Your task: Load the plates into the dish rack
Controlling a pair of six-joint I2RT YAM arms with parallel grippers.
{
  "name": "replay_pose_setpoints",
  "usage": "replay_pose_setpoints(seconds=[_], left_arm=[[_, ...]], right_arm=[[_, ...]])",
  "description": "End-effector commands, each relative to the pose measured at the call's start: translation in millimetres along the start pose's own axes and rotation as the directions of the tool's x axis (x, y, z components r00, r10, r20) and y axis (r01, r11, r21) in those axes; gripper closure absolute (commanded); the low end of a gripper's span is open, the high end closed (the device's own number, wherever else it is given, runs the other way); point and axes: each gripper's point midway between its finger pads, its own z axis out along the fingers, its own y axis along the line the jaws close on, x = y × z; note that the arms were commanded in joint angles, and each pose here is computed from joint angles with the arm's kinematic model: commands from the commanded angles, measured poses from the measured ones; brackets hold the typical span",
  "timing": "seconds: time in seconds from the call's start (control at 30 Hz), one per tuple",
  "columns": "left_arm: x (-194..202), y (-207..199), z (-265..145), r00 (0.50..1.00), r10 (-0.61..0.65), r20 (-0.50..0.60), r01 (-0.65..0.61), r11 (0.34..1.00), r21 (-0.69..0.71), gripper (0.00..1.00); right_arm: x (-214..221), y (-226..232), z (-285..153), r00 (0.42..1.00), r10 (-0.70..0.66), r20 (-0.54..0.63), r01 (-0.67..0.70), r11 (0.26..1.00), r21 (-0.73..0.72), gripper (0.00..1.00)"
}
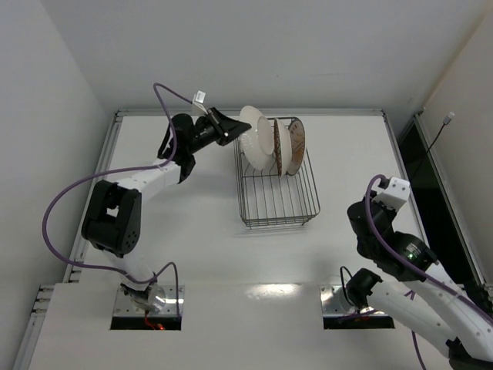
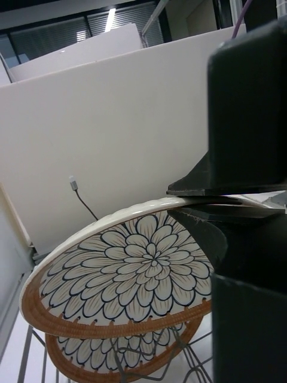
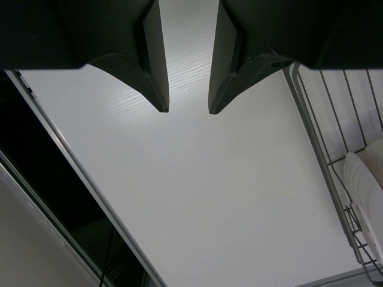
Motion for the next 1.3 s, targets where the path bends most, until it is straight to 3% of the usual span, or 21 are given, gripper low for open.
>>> replay_pose_setpoints(seconds=[0.0,0.6,0.8,0.97,1.27], left_arm=[[-25.8,-86.2,2.3,0.982,0.131,0.139,-0.162,0.957,0.24,1.0],[-10.5,-33.2,28.0,0.984,0.097,0.153,-0.112,0.989,0.095,1.0],[-6.1,-26.8,47.7,0.979,0.145,0.142,-0.146,0.989,-0.005,1.0],[-5.4,-31.9,67.1,0.977,0.163,0.134,-0.165,0.986,-0.001,1.0],[6.0,-19.9,100.1,0.972,0.217,0.091,-0.198,0.963,-0.182,1.0]], right_arm=[[-6.0,1.1,0.2,0.999,0.029,0.022,-0.029,1.0,0.012,0.7],[-4.8,3.7,0.2,1.0,0.018,0.018,-0.018,1.0,0.006,0.7],[-4.5,5.5,-0.5,1.0,0.015,0.018,-0.015,1.0,-0.002,0.7],[-3.5,6.4,0.2,1.0,0.007,0.014,-0.007,1.0,0.0,0.7],[-3.3,8.1,-0.5,1.0,0.004,0.014,-0.004,1.0,-0.009,0.67]])
